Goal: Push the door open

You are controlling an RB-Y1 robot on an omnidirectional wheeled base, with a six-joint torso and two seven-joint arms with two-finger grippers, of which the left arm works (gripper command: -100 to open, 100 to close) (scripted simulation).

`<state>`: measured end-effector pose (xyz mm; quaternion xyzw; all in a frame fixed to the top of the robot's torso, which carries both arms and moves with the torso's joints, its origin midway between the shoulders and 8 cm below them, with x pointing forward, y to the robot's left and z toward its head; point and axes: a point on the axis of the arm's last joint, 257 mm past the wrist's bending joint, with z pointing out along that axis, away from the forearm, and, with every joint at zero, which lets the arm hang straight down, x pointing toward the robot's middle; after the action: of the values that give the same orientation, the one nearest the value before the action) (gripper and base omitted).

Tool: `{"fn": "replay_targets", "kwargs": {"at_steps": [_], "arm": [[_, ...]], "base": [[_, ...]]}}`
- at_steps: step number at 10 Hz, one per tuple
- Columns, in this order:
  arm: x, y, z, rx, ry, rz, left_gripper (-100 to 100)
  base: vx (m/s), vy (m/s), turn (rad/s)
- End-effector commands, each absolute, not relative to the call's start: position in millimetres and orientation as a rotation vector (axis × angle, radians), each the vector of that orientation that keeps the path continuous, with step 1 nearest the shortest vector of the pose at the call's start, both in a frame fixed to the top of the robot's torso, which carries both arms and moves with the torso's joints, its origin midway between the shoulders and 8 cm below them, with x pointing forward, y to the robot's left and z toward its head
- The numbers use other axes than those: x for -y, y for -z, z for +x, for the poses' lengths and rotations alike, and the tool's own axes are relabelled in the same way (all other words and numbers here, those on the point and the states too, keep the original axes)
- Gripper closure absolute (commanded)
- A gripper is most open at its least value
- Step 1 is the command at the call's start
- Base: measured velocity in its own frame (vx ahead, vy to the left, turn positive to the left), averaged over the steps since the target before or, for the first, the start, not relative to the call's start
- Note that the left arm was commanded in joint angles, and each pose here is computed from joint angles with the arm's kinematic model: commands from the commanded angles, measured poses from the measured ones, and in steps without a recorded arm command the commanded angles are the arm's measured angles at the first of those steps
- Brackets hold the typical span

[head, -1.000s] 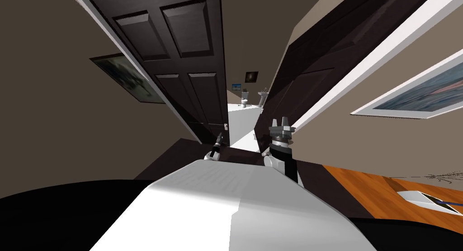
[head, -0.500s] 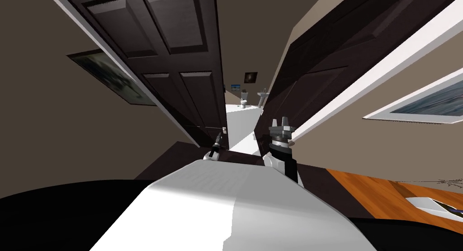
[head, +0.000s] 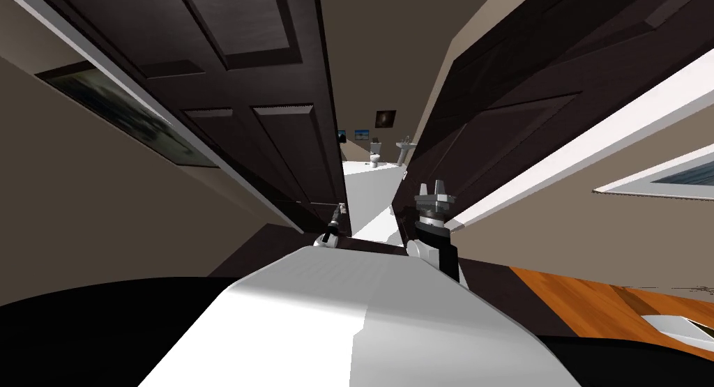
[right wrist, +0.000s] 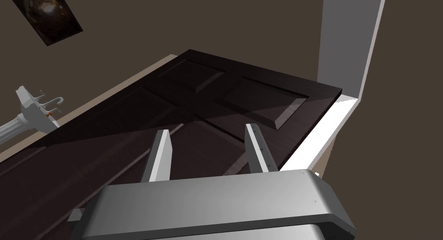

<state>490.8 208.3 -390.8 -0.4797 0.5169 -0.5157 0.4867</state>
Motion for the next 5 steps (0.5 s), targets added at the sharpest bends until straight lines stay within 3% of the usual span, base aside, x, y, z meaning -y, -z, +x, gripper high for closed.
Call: {"fn": "replay_targets", "kwargs": {"at_steps": [1, 2, 3, 5], "arm": [[-206.7, 391.3, 490.2, -1.253, 1.256, -1.173, -100], [-207.3, 391.2, 490.6, -1.255, 1.255, -1.171, -100], [-207.3, 391.2, 490.6, -1.255, 1.255, -1.171, 100], [-207.3, 391.2, 490.6, -1.255, 1.255, -1.171, 100]], "base": [[0.213, -0.02, -0.019], [0.092, -0.007, 0.011], [-0.021, -0.001, -0.004], [-0.027, 0.003, -0.009]]}}
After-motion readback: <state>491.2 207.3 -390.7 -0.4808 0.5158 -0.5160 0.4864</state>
